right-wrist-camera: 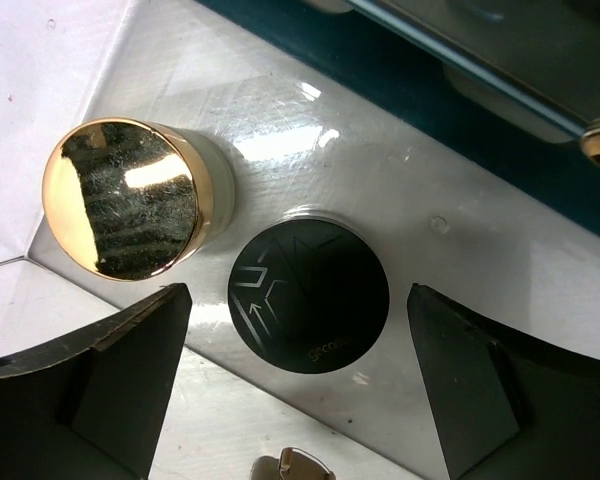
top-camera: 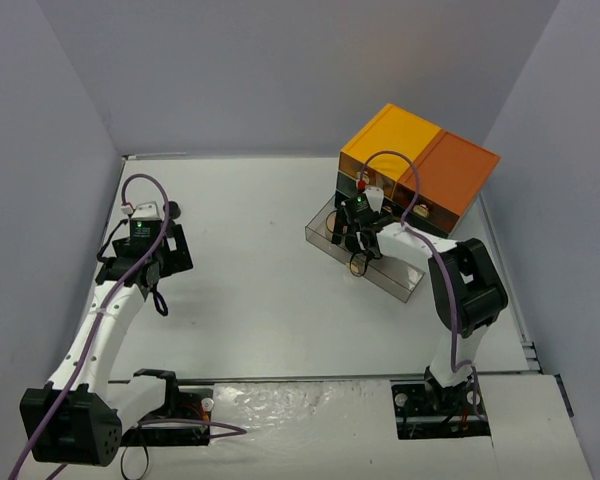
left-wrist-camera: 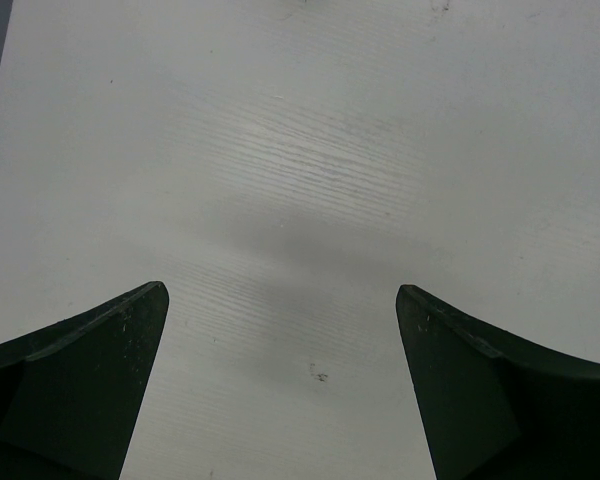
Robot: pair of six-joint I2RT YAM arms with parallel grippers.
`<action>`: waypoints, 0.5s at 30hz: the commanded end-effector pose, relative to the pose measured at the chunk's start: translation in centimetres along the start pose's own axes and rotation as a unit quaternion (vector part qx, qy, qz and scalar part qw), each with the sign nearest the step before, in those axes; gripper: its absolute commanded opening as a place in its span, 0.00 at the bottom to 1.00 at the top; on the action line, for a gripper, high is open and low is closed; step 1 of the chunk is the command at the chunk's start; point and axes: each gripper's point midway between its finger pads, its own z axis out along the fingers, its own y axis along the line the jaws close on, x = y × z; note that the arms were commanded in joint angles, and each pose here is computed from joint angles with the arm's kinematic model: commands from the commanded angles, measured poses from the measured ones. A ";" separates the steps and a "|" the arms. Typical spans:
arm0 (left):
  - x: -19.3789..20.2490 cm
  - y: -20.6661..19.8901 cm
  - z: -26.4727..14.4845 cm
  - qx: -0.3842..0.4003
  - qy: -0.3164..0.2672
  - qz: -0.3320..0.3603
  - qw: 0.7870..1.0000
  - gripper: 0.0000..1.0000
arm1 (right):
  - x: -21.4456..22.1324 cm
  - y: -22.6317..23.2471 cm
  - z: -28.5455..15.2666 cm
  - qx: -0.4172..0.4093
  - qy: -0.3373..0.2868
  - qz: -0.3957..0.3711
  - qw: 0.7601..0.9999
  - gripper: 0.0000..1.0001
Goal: Organize the makeup
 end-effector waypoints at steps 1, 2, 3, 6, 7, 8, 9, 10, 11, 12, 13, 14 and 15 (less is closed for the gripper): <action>-2.5 -0.2 0.1 -0.002 -0.020 -0.024 1.000 0.97 | -4.5 1.5 -4.8 -0.038 -0.061 0.005 0.997 0.91; -2.5 -0.1 0.4 -0.007 -0.012 -0.030 0.999 0.97 | -5.2 1.9 -6.2 -0.048 -0.073 0.002 0.996 0.93; -2.8 0.0 0.7 -0.012 -0.009 -0.035 0.999 0.97 | -5.9 2.3 -7.4 -0.060 -0.083 -0.006 0.995 0.94; -3.8 0.3 2.0 -0.021 -0.001 -0.051 0.998 0.97 | -7.7 3.3 -11.4 -0.100 -0.120 -0.023 0.987 0.98; -4.2 0.3 2.6 -0.022 0.002 -0.057 0.998 0.97 | -8.3 3.6 -12.9 -0.116 -0.134 -0.025 0.984 0.99; -4.9 0.6 3.5 -0.026 0.004 -0.063 0.998 0.97 | -8.9 3.6 -14.3 -0.129 -0.148 -0.031 0.980 0.99; -5.5 0.8 4.4 -0.029 0.006 -0.069 0.997 0.97 | -9.5 3.6 -15.6 -0.141 -0.161 -0.036 0.976 1.00; -6.0 0.8 5.2 -0.031 0.010 -0.071 0.997 0.97 | -9.7 3.6 -16.6 -0.153 -0.171 -0.043 0.972 1.00; -6.4 0.8 6.1 -0.032 0.013 -0.074 0.997 0.97 | -10.0 3.6 -17.7 -0.164 -0.180 -0.049 0.969 1.00; -6.7 0.7 6.8 -0.031 0.018 -0.074 0.997 0.97 | -10.1 3.7 -18.4 -0.176 -0.185 -0.055 0.965 1.00; -7.3 0.6 7.9 -0.032 0.022 -0.077 0.996 0.97 | -10.3 3.6 -19.3 -0.183 -0.195 -0.059 0.962 1.00; -7.8 0.7 9.0 -0.034 0.027 -0.080 0.996 0.97 | -10.5 3.3 -20.3 -0.189 -0.206 -0.063 0.958 1.00; -8.2 0.6 9.9 -0.035 0.032 -0.079 0.996 0.97 | -10.6 3.2 -20.9 -0.194 -0.212 -0.066 0.956 1.00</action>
